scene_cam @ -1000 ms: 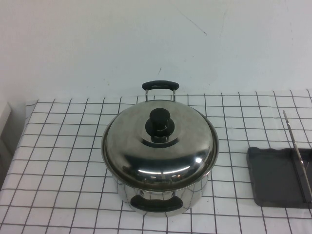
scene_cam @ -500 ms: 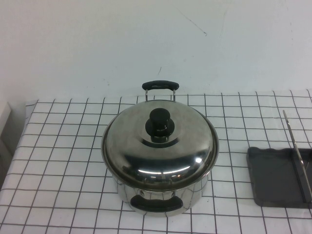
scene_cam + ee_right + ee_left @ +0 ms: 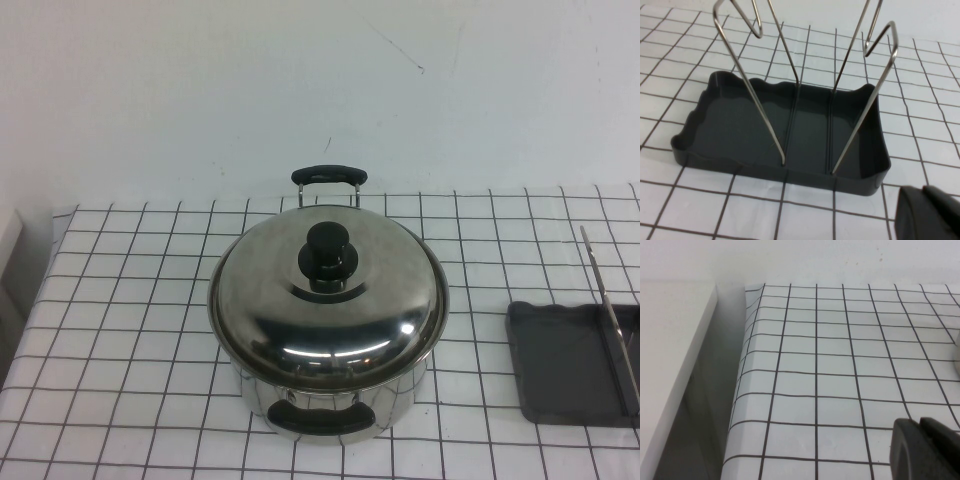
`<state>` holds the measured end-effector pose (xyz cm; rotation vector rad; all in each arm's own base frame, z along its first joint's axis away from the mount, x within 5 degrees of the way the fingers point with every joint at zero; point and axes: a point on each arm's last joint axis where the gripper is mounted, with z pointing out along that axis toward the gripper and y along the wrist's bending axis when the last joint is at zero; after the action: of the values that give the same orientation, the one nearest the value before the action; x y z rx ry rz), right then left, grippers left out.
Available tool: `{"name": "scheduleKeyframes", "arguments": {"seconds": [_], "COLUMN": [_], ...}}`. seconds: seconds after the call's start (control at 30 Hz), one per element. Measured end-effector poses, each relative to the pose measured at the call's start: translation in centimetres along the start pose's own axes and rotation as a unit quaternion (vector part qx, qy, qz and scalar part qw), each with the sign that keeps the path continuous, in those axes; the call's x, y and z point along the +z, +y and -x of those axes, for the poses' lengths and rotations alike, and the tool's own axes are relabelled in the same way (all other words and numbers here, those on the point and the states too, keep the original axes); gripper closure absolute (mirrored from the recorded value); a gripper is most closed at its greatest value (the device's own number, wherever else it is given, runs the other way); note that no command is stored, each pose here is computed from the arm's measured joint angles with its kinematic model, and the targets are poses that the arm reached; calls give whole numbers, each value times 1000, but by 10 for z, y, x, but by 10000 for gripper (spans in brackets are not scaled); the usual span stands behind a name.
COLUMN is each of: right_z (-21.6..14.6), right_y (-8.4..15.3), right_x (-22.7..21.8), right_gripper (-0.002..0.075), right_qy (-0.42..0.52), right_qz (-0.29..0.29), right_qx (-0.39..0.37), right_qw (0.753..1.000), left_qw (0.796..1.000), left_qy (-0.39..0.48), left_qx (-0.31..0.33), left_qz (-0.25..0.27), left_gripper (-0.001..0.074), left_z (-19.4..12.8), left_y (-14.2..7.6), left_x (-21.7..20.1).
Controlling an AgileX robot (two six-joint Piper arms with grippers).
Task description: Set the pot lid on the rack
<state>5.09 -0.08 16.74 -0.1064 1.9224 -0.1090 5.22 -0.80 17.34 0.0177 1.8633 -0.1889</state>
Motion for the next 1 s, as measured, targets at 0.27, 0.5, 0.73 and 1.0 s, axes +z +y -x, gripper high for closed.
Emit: {"name": "scheduleKeyframes", "arguments": {"seconds": [0.27,0.5,0.73,1.0], "right_z": [0,0,0,0], "right_y": [0,0,0,0], "right_x": [0,0,0,0], "right_gripper": [729,729,729,729], "right_qy": [0,0,0,0], "right_qz": [0,0,0,0], "right_qx": [0,0,0,0], "right_qw": [1000,1000,1000,1000], "left_qw": [1000,1000,999,948], "left_qy": [1,2,1,-86], "left_qx": [-11,-18,-53,-296], "left_qz": [-1,-1,-8,-73], "left_gripper": [736,736,736,736], "left_z": [0,0,0,18], "left_y": [0,0,-1,-8], "left_x": [0,0,0,-2]}}
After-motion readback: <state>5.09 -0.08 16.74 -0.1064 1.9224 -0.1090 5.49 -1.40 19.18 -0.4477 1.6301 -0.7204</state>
